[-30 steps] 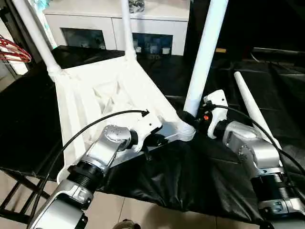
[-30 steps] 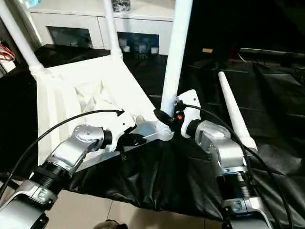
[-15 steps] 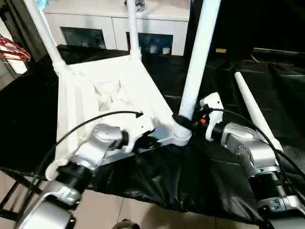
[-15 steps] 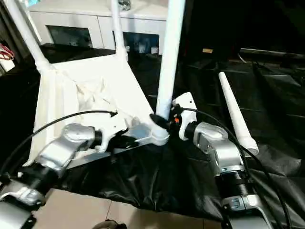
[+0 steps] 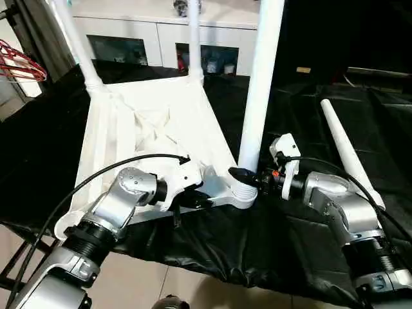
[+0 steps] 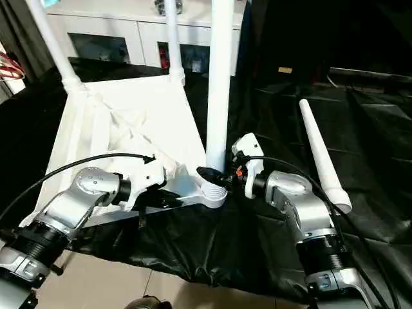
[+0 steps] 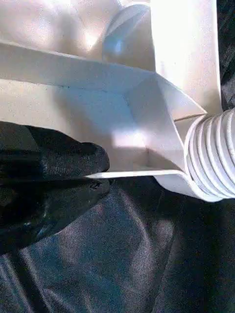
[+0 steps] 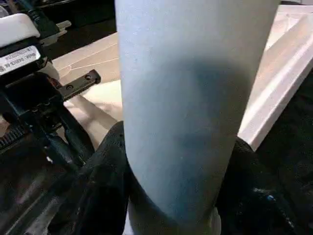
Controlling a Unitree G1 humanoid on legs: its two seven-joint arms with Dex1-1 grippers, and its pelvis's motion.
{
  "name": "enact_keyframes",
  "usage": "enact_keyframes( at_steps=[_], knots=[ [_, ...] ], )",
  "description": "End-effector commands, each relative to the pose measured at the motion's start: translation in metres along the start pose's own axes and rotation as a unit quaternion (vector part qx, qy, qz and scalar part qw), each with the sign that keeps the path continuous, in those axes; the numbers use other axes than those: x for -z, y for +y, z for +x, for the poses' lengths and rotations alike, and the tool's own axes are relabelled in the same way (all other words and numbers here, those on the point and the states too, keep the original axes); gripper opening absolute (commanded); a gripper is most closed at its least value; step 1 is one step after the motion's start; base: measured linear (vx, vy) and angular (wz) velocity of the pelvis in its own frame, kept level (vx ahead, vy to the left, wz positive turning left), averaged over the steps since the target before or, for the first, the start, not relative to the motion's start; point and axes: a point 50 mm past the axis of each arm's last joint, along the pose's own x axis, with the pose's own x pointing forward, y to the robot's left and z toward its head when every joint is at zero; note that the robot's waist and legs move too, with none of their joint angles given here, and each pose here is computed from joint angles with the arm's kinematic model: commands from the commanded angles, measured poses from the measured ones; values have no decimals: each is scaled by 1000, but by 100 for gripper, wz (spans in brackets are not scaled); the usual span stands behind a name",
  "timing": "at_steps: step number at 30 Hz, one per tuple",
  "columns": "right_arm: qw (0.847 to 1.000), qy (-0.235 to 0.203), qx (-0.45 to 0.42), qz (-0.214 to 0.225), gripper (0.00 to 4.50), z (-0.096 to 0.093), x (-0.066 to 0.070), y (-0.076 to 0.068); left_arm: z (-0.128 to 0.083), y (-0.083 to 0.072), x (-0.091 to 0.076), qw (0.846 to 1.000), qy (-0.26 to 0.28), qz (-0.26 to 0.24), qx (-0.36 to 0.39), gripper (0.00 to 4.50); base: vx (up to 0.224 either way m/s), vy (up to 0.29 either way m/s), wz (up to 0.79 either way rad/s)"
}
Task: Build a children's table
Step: Insert table leg to table base
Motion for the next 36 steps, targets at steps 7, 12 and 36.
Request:
enact_keyframes(
  at_steps=[7, 12, 36],
  knots=[
    [999, -6, 41, 36, 190, -10, 18, -5, 6, -8, -2, 999, 5, 21, 33, 0, 0, 0, 0],
    [993, -57, 71, 72, 190, -20, 25, -6, 6, -8, -2, 999, 6, 20, 31, 0, 0, 0, 0],
    [989, -91, 120, 8, 189, -35, 36, 14, 8, 0, -2, 1000, 11, 24, 10, 0, 0, 0, 0]
  ],
)
